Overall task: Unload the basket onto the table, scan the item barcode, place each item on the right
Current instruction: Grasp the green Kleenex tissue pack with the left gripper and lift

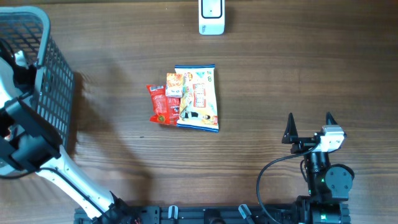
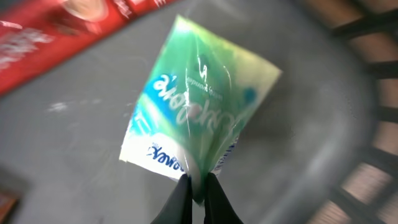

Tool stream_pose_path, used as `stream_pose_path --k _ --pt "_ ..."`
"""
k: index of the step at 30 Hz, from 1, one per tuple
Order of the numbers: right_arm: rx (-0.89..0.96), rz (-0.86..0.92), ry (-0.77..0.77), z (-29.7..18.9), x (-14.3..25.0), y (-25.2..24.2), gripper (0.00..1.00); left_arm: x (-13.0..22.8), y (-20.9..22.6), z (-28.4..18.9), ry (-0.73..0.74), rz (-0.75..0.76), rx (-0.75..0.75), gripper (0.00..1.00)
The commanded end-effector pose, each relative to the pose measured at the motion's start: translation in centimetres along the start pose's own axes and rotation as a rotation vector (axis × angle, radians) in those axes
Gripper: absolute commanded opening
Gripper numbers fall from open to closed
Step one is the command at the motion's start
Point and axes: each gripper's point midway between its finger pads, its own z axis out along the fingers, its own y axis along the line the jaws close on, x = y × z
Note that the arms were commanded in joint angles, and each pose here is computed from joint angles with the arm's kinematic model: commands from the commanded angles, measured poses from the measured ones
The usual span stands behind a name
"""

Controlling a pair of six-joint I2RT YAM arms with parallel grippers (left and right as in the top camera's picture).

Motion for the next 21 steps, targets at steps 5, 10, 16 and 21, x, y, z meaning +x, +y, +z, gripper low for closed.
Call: stream_pose_path --k 5,10,16,21 --pt "-0.004 -0.011 -0.005 0.0 0.0 0.0 1.0 -2.6 -1.1 -17.6 -0.401 -0.144 0.034 0.04" --pt "-0.004 -0.011 -0.005 0.0 0.0 0.0 1.0 -0.5 -2.1 -25.6 -0.547 -0.217 0.091 0.04" --pt "-0.004 -0.011 -0.005 0.0 0.0 0.0 1.0 1.2 -3.5 -28.4 -0.578 -0.199 0.154 0.04" --pt "-0.004 -0.011 -0.005 0.0 0.0 0.0 1.0 0.8 -3.1 -24.1 -0.477 -0.21 0.138 0.46"
